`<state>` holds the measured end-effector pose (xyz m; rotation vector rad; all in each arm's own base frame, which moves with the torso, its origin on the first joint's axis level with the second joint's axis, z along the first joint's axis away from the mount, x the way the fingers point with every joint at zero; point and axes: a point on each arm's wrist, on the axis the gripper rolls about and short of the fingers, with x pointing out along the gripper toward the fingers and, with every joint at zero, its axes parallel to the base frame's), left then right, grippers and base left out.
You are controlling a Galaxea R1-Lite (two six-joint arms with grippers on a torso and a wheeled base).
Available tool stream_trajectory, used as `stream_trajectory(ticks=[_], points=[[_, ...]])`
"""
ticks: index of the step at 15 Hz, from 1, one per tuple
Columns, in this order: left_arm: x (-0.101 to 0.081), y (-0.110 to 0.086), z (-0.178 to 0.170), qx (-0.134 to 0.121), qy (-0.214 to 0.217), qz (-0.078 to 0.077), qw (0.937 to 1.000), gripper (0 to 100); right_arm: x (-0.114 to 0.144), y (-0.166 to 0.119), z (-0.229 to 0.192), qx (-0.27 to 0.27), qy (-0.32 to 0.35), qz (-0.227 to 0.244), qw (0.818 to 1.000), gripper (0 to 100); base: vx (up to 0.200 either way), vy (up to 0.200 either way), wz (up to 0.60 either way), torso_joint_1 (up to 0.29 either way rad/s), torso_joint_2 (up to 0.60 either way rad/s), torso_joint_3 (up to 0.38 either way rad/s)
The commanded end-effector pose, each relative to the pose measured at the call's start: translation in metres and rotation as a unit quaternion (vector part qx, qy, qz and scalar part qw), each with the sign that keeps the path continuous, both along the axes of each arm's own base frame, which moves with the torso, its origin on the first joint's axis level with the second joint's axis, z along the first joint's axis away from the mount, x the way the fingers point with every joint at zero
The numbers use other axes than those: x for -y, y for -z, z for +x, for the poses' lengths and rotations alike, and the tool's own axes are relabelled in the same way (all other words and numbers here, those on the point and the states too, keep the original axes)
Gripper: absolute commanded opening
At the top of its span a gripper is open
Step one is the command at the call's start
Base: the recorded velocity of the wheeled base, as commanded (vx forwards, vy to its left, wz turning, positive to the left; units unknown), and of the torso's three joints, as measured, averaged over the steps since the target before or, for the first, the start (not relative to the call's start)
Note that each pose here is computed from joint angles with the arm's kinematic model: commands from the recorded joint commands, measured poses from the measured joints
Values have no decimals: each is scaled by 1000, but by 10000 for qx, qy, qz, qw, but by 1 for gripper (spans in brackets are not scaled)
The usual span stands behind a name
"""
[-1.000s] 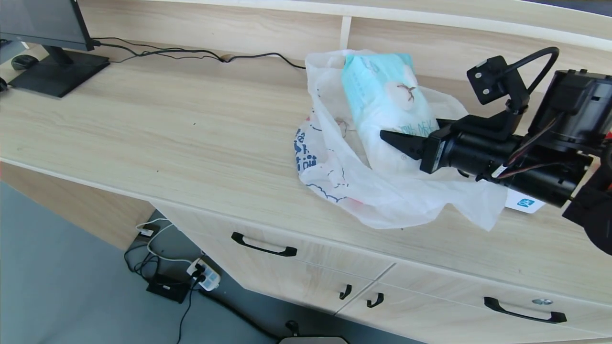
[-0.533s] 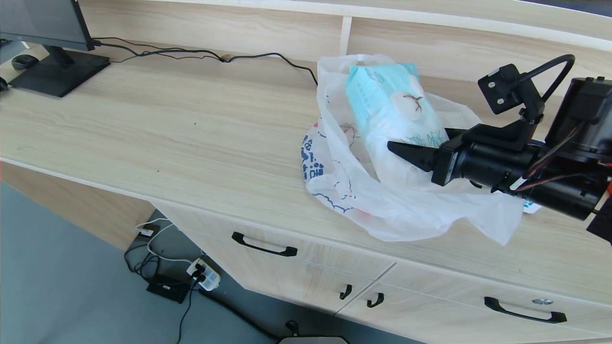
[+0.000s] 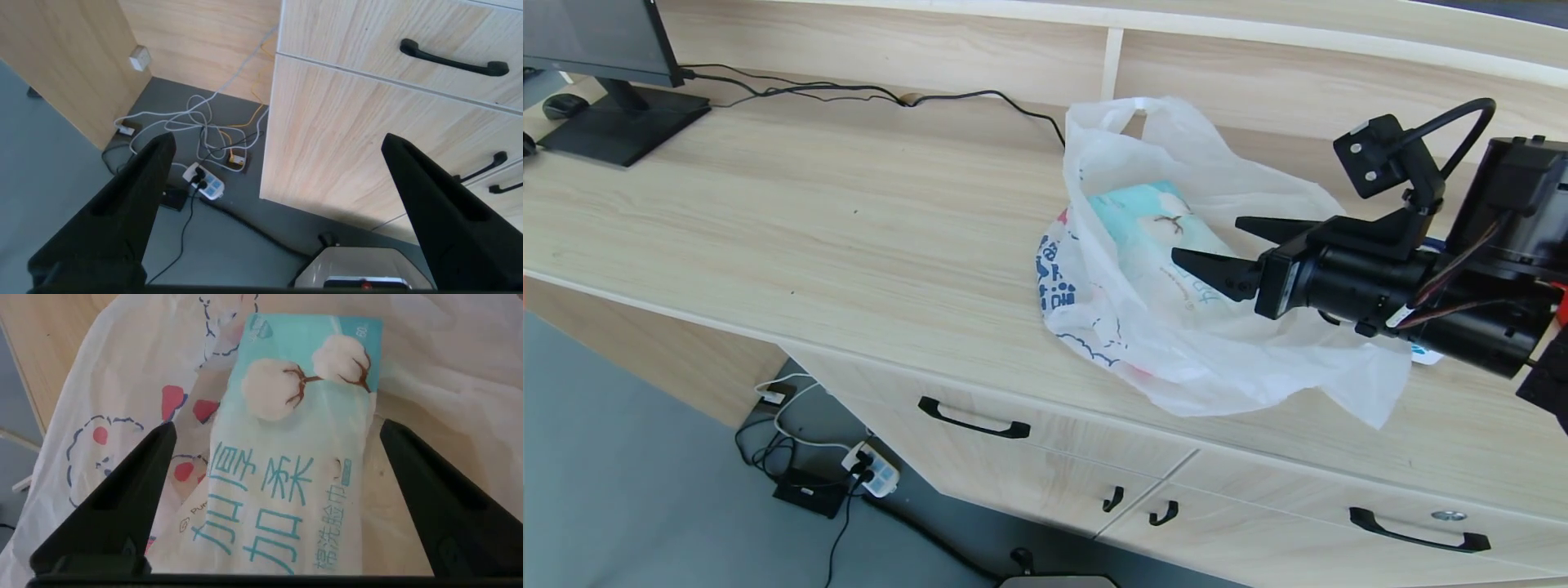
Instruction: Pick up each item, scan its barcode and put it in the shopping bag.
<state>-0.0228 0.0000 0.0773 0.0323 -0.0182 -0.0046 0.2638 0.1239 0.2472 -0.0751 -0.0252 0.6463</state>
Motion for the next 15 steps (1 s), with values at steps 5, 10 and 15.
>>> stream_trajectory(ticks=[5, 10, 15], points=[[0, 0, 0, -6, -1, -1, 10000, 100, 7, -52, -16, 800, 66, 355, 9961, 100, 0, 0, 0, 0, 0, 0], [0, 0, 0, 2, -2, 7, 10000, 100, -1, -44, -50, 691, 214, 360, 9967, 100, 0, 0, 0, 0, 0, 0], [0, 0, 0, 2, -2, 7, 10000, 100, 0, -42, -51, 698, 257, 298, 9968, 100, 0, 0, 0, 0, 0, 0]])
